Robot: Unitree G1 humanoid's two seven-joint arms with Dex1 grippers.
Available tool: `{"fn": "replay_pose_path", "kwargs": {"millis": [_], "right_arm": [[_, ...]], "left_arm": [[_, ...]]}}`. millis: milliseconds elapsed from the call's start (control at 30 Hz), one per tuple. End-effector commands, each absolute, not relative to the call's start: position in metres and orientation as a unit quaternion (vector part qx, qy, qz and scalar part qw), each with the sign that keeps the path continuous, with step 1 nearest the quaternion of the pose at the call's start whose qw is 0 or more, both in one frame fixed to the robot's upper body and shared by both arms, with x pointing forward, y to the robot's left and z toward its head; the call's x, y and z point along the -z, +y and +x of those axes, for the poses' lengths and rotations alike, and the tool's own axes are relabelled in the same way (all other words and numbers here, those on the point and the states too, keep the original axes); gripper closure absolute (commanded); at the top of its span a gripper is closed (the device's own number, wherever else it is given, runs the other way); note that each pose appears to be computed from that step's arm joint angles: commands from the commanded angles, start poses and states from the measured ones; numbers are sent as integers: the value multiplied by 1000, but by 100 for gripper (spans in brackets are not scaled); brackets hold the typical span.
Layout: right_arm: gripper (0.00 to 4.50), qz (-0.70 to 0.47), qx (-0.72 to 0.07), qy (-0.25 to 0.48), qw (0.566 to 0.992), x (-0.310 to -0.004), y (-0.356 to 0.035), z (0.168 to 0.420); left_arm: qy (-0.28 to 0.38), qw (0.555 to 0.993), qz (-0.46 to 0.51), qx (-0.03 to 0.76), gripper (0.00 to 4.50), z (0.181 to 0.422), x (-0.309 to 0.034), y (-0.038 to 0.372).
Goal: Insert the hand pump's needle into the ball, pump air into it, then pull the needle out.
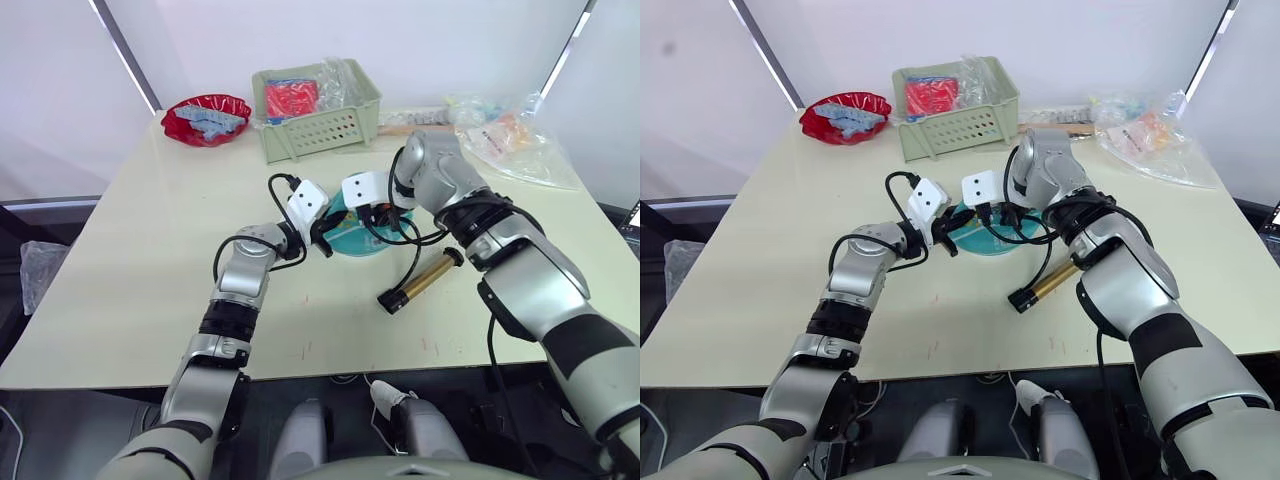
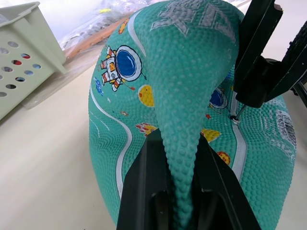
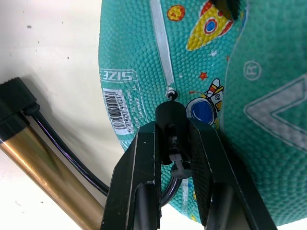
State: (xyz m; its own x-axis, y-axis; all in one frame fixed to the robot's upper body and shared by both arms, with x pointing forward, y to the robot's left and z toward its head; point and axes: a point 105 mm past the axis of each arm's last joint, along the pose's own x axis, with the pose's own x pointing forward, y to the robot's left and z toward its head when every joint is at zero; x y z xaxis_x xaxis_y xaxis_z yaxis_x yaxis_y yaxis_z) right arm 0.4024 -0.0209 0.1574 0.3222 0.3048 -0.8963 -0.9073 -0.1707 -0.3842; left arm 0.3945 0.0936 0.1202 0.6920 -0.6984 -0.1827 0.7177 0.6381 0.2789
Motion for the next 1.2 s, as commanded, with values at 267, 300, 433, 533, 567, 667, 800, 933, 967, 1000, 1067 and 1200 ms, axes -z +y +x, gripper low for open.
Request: {"fn": "replay_pose_path", "kwargs": {"millis": [267, 300, 433, 533, 567, 667, 800, 933, 967, 1000, 1067, 1200], "right_arm": [[420, -544, -548, 246, 586, -167, -28, 398], [420, -544, -548, 245, 586, -169, -29, 398], [370, -549, -550, 236, 584, -173, -35, 397], [266, -550, -550, 233, 583, -176, -41, 396], [193, -550, -550, 230, 585, -179, -44, 396], [121, -545, -549, 223, 593, -188, -51, 396], [121, -535, -552, 207, 605, -199, -60, 396], [121, -500, -568, 195, 624, -208, -68, 391], [121, -495, -570, 190, 628, -209, -70, 391], [121, -490, -571, 187, 632, -210, -71, 390], [121, -482, -570, 187, 638, -211, -74, 390], [121, -478, -567, 190, 643, -214, -76, 390]], "left_arm": [[40, 865, 165, 472, 449, 377, -104, 53], [40, 865, 165, 472, 449, 377, -104, 54], [41, 864, 166, 473, 450, 377, -103, 54], [41, 864, 166, 474, 450, 377, -103, 53], [41, 863, 167, 475, 450, 377, -103, 53], [42, 863, 167, 475, 450, 377, -102, 53], [43, 862, 167, 476, 450, 377, -101, 53], [40, 861, 166, 479, 450, 377, -102, 51], [40, 861, 167, 479, 450, 377, -102, 51], [39, 860, 168, 480, 450, 377, -103, 51], [40, 858, 171, 482, 450, 377, -103, 52], [40, 855, 174, 486, 450, 378, -103, 52]]}}
